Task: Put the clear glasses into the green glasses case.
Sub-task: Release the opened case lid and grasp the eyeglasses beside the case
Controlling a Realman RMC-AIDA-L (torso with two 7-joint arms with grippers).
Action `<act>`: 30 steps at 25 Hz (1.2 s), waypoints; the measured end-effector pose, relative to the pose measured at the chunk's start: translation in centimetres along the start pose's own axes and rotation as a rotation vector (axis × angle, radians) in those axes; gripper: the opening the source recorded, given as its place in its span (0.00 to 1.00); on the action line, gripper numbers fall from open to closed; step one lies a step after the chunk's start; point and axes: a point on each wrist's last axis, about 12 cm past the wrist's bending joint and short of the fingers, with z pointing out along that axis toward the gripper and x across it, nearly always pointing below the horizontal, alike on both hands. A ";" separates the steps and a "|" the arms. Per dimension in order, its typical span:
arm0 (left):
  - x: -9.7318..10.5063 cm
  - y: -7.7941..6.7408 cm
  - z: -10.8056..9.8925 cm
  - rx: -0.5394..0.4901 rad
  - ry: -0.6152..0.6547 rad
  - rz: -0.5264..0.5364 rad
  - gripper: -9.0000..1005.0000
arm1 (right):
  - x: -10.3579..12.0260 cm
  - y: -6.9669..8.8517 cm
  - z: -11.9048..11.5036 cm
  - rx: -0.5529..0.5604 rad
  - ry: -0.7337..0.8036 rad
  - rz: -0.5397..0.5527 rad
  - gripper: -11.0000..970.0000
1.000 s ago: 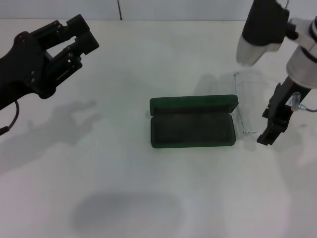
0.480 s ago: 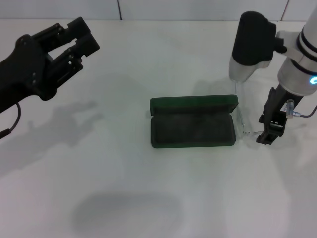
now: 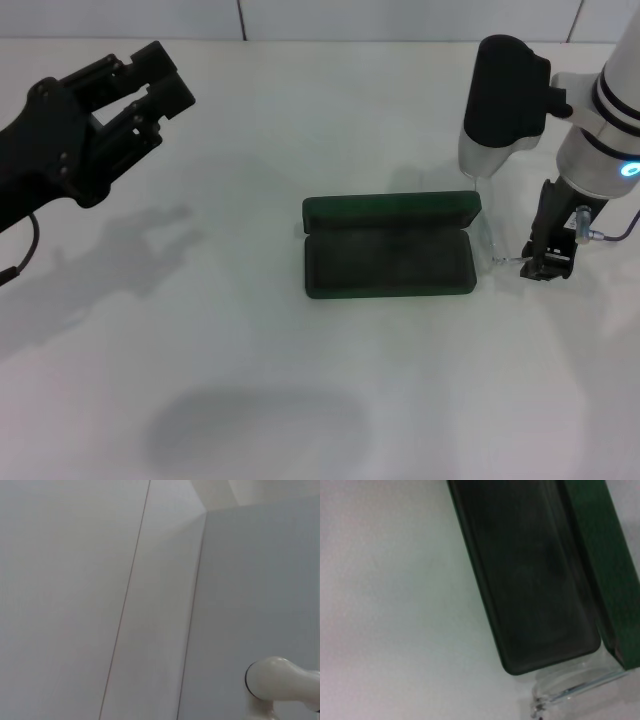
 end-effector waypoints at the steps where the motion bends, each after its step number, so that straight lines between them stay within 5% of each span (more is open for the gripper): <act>1: 0.0 0.0 0.0 -0.001 0.000 -0.001 0.39 | 0.1 0.0 0.0 -0.001 0.000 0.001 0.35; 12: 0.3 0.0 -0.1 -0.006 -0.012 -0.019 0.39 | 2.1 2.0 -0.3 -0.032 0.019 -0.005 0.08; 30: 0.7 -0.1 -0.1 -0.012 -0.017 -0.044 0.38 | 2.8 3.2 -0.7 -0.087 0.014 0.010 0.12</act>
